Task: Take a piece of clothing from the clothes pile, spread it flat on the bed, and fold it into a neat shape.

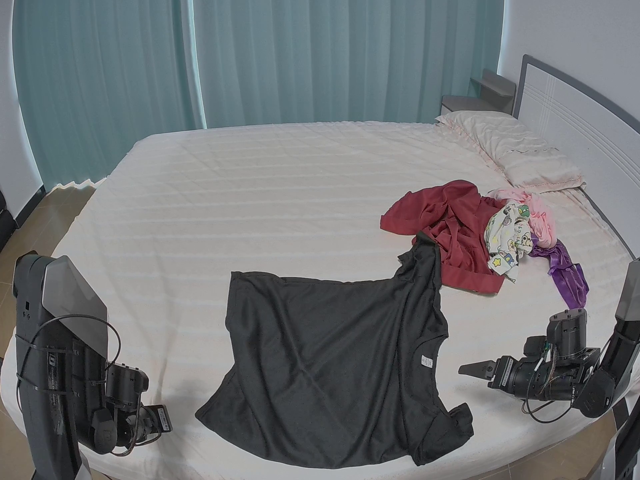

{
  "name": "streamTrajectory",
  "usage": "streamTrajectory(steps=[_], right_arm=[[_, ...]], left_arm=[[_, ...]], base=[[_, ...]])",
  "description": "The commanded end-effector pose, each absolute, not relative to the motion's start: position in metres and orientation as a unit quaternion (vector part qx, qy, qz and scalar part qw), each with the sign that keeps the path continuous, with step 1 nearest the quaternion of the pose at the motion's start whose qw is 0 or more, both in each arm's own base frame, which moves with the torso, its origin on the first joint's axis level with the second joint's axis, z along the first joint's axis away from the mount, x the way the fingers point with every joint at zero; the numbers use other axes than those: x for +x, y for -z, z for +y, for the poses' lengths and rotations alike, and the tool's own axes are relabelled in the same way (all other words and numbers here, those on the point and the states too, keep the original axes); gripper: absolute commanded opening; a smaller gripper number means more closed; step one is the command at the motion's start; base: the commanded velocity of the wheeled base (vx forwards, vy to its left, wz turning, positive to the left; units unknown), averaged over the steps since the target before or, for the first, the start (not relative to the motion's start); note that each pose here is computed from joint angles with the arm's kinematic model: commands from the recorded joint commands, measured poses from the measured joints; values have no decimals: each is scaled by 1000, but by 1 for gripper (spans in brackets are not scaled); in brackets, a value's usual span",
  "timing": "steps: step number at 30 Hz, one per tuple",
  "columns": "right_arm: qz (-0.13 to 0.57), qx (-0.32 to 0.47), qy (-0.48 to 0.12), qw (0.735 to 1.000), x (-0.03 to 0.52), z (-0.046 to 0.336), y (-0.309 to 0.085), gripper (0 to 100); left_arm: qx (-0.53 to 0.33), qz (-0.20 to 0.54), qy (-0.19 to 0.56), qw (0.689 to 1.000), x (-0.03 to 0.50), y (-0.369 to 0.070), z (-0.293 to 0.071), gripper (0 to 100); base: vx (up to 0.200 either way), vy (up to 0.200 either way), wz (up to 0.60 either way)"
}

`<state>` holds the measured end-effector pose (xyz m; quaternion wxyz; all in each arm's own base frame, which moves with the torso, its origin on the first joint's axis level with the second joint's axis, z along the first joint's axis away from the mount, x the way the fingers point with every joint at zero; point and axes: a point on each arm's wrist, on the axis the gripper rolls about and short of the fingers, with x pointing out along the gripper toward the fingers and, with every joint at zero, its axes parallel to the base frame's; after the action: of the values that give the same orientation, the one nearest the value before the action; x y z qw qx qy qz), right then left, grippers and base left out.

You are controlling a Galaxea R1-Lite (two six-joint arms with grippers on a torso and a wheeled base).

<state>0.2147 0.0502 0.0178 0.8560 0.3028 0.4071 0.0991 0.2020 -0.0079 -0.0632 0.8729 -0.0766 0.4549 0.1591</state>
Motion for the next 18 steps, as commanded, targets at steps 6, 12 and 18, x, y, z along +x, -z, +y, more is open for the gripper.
streamTrajectory(steps=[6, 12, 18], right_arm=[[411, 301, -99, 855, 215, 50, -16, 100], [411, 300, -98, 855, 215, 50, -16, 100], [413, 297, -98, 855, 212, 50, -16, 100]], left_arm=[[-63, 462, -171, 868, 197, 62, -5, 0], [-65, 468, -168, 865, 196, 63, -5, 100], [-99, 414, -141, 894, 203, 34, -3, 100]], base=[[0, 0, 0], [0, 0, 0], [0, 0, 0]])
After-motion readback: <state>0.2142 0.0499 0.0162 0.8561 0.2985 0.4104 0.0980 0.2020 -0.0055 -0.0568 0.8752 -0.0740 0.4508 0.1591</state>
